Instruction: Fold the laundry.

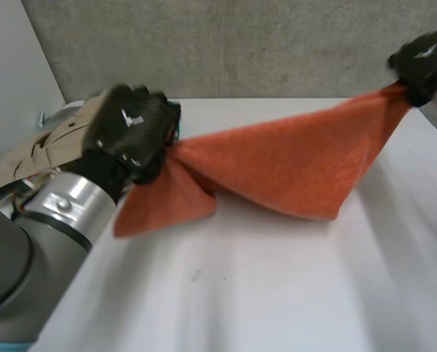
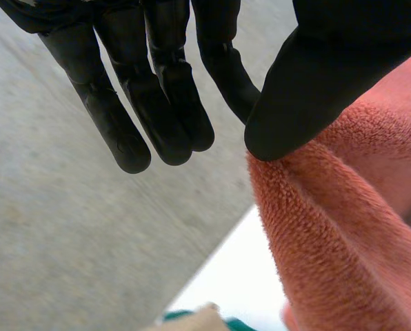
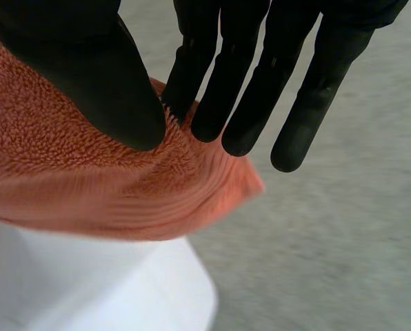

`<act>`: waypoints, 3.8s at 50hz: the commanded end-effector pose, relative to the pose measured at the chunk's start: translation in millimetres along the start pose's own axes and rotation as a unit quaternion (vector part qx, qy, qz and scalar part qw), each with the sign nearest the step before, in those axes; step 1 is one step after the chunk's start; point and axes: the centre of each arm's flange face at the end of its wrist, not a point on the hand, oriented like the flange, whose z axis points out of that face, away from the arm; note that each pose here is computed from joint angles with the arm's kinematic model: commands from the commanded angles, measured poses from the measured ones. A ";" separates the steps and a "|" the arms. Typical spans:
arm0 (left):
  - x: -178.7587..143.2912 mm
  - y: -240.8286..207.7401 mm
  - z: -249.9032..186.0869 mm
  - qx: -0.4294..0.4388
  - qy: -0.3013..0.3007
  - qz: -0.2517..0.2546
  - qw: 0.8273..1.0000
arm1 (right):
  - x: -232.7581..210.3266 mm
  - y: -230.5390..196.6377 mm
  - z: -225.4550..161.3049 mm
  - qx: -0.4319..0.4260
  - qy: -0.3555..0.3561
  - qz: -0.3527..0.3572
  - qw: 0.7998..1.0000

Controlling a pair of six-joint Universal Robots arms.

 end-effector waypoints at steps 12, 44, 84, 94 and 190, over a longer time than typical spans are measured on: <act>-20.3 -36.0 13.0 0.058 -0.025 0.010 0.998 | 24.7 -46.5 -126.5 -0.076 -0.096 -0.062 0.991; 61.4 150.2 66.8 -0.226 0.074 -0.117 0.964 | -27.7 27.5 -89.2 -0.091 -0.105 -0.015 0.990; -20.6 -22.2 9.0 -0.128 -0.036 -0.001 0.991 | 44.2 11.9 -127.0 -0.146 -0.055 -0.129 0.979; -18.2 24.5 94.6 -0.092 -0.060 0.047 0.993 | 2.5 44.3 -59.1 -0.153 -0.079 -0.140 0.975; 17.2 165.7 50.1 -0.319 -0.033 -0.069 0.945 | -98.2 125.7 -97.2 -0.133 -0.104 0.029 0.985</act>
